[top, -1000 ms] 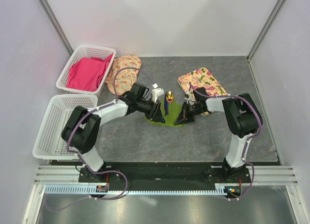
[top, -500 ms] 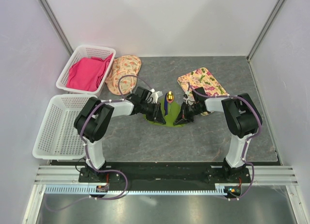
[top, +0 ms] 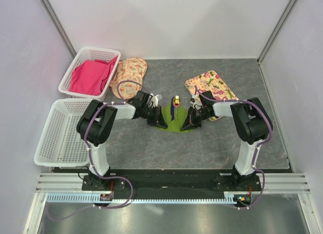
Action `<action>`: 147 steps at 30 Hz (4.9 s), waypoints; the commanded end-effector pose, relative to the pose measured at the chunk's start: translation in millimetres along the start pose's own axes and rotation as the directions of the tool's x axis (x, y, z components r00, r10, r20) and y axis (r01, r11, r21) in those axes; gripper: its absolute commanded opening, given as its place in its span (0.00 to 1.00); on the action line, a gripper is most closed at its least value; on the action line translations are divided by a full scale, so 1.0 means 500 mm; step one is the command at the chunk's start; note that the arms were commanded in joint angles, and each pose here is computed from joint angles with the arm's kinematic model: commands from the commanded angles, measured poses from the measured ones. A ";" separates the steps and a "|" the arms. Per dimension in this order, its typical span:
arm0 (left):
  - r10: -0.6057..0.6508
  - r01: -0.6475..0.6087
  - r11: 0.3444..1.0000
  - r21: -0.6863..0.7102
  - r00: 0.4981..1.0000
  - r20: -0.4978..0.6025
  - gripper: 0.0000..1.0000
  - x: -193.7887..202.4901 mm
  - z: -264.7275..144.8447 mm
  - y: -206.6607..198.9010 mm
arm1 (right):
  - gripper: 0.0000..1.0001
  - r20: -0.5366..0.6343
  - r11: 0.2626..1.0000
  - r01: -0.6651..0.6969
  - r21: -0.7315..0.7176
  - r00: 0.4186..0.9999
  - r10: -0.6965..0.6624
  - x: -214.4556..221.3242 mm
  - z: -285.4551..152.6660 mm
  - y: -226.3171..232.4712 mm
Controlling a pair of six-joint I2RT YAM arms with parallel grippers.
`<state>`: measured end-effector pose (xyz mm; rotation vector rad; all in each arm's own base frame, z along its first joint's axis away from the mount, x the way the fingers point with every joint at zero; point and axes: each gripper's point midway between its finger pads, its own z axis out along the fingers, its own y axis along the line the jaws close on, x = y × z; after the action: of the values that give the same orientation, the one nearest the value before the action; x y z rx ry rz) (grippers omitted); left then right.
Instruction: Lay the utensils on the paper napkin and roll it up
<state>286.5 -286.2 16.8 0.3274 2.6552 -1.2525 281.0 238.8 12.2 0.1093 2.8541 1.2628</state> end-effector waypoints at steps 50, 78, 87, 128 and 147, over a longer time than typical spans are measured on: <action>-0.154 0.151 0.987 -0.052 0.987 -0.052 0.15 0.070 -0.018 0.054 | 0.00 0.003 0.973 0.133 -0.190 0.991 -0.135 0.022 -0.009 0.121; -0.190 0.184 0.978 -0.095 0.980 -0.056 0.02 0.086 -0.022 0.081 | 0.00 -0.056 0.993 0.033 -0.117 0.998 -0.040 0.031 0.026 0.005; -0.194 0.187 0.976 -0.114 0.979 -0.054 0.02 0.089 -0.025 0.090 | 0.00 -0.060 0.997 0.039 -0.066 0.997 -0.043 0.037 0.020 -0.020; -0.159 0.157 0.986 -0.056 0.987 -0.038 0.03 0.072 -0.033 0.066 | 0.00 0.026 0.975 0.179 -0.134 0.984 -0.177 -0.014 -0.015 0.077; -0.050 0.011 0.969 0.246 0.987 0.155 0.34 -0.048 -0.069 -0.100 | 0.00 0.001 0.988 0.134 -0.077 0.991 -0.134 -0.019 0.022 0.029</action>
<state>272.1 -273.7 43.5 0.1909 2.5654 -1.4440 281.3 252.7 13.6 -0.0569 2.7910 1.3687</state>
